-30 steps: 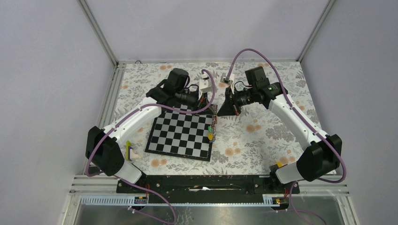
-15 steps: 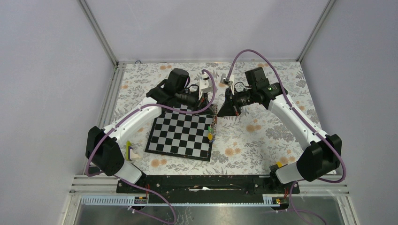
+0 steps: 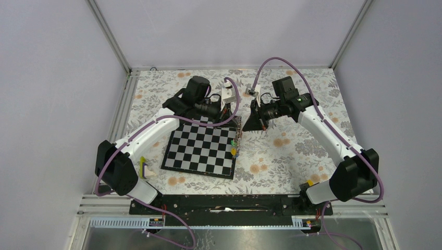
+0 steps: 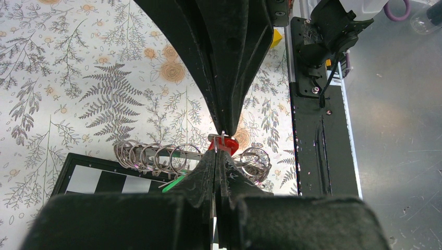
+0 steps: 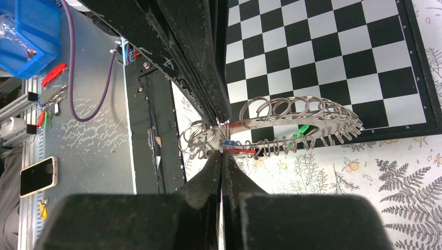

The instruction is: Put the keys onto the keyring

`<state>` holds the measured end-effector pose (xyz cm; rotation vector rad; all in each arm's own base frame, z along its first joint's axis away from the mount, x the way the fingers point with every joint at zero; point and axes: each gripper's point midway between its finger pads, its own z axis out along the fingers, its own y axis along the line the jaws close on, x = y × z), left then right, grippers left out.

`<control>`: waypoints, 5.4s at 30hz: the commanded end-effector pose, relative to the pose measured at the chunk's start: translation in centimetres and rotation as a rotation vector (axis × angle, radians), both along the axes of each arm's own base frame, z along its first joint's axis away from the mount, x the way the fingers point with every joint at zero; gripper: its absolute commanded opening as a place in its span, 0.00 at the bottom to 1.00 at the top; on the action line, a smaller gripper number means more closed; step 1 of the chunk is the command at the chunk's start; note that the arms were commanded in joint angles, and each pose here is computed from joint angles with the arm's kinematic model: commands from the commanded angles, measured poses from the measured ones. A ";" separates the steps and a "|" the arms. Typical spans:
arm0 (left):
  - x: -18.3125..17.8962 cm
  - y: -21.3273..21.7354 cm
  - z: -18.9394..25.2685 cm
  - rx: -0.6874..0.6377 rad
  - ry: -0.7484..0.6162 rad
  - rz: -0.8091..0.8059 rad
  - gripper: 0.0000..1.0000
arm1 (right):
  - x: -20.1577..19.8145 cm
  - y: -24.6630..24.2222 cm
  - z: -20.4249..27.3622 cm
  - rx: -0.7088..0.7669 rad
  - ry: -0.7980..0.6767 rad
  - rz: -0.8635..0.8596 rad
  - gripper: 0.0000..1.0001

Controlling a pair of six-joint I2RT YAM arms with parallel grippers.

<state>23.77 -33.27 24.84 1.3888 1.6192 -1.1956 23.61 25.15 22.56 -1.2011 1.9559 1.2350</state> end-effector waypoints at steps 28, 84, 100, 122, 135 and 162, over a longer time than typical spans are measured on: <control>-0.2 -0.4 1.9 -0.053 -0.051 -0.022 0.00 | 0.5 -0.3 1.0 0.020 -0.031 -0.028 0.00; -0.4 -0.5 1.4 -0.048 -0.040 -0.033 0.00 | 1.4 0.6 2.5 0.069 -0.008 -0.015 0.00; -0.5 -0.5 1.3 -0.047 -0.038 -0.037 0.00 | 1.4 0.5 2.4 0.060 -0.017 -0.020 0.00; -0.6 -0.7 1.2 -0.046 -0.036 -0.041 0.00 | 1.5 0.3 1.6 0.038 -0.009 -0.035 0.00; -0.7 -0.6 1.2 -0.046 -0.040 -0.040 0.00 | 1.6 0.2 0.6 0.023 0.008 -0.036 0.00; -0.8 -0.6 1.3 -0.046 -0.041 -0.040 0.00 | 1.5 0.2 0.5 0.020 0.015 -0.038 0.00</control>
